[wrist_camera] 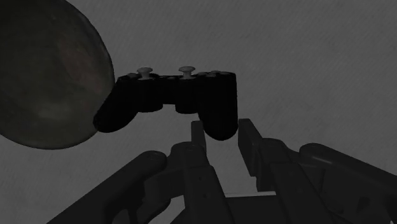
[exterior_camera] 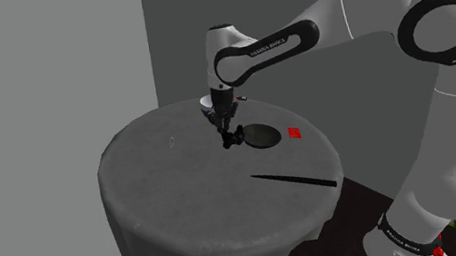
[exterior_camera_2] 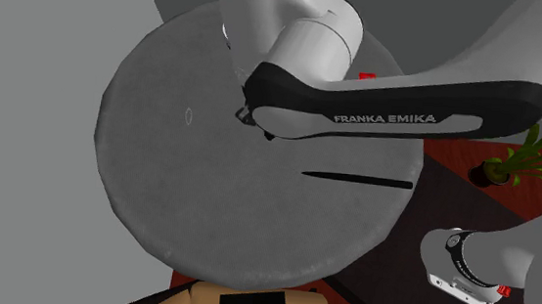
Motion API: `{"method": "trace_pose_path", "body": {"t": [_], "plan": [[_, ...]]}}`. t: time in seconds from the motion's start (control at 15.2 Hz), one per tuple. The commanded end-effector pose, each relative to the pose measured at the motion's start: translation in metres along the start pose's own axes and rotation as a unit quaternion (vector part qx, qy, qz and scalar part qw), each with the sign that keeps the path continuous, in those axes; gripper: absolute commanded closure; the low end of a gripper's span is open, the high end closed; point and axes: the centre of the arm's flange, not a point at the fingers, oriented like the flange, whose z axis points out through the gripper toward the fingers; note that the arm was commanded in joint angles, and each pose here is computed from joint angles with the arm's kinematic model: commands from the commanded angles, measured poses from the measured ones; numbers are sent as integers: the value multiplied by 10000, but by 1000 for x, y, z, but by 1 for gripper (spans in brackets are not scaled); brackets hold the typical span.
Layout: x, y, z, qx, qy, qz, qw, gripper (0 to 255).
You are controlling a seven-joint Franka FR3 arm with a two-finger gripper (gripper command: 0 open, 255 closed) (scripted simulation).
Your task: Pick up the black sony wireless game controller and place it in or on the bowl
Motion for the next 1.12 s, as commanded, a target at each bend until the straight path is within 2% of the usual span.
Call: {"method": "trace_pose_path", "body": {"t": [0.0, 0.73, 0.99, 1.06], "plan": [[0, 25, 2, 1, 1, -8, 10000, 255], [0, 168, 7, 1, 1, -8, 10000, 255], [0, 167, 28, 1, 1, -8, 10000, 255], [0, 167, 23, 0, -1, -6, 10000, 255]]}}
